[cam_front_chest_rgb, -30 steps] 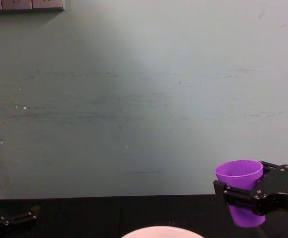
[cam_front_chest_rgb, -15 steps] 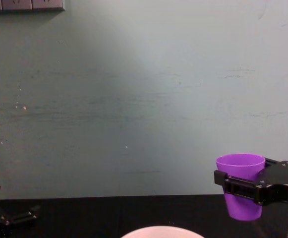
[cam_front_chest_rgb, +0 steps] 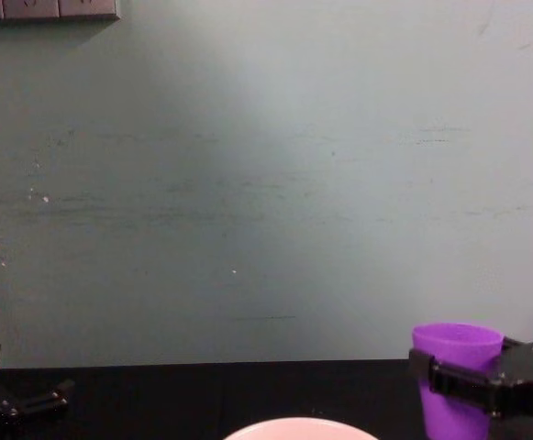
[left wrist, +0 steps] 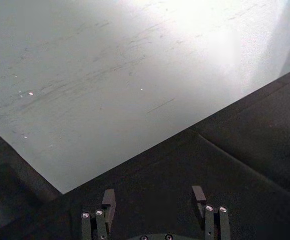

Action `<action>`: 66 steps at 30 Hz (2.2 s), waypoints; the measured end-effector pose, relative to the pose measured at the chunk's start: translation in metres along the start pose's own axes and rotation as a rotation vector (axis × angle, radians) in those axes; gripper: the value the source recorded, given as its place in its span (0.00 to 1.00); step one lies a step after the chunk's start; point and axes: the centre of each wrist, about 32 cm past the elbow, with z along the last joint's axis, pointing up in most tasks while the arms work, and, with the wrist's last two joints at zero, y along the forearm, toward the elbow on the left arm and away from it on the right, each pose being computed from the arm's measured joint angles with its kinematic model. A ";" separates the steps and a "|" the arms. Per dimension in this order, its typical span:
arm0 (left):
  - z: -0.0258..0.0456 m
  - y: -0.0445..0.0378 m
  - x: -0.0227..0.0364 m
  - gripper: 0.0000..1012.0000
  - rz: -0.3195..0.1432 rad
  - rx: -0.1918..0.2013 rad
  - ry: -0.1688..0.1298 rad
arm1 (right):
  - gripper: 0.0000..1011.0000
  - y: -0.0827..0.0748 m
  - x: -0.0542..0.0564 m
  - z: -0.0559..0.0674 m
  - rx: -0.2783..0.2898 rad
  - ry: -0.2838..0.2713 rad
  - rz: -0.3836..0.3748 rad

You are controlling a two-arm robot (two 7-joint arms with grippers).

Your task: Pick up the cup and pour the mung beans from the cup into the bowl.

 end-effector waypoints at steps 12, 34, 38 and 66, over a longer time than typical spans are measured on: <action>0.0000 0.0000 0.0000 0.99 0.000 0.000 0.000 | 0.74 -0.002 -0.010 -0.028 0.019 -0.092 0.035; 0.0000 0.0000 0.0000 0.99 0.000 0.000 0.000 | 0.74 -0.016 -0.011 -0.035 0.000 -0.046 0.047; 0.0000 0.0000 0.0000 0.99 0.000 0.000 0.000 | 0.74 -0.017 -0.012 -0.032 -0.014 -0.044 0.046; 0.0000 0.0000 0.0000 0.99 0.000 0.000 0.000 | 0.74 -0.020 -0.016 -0.035 -0.071 -0.015 0.053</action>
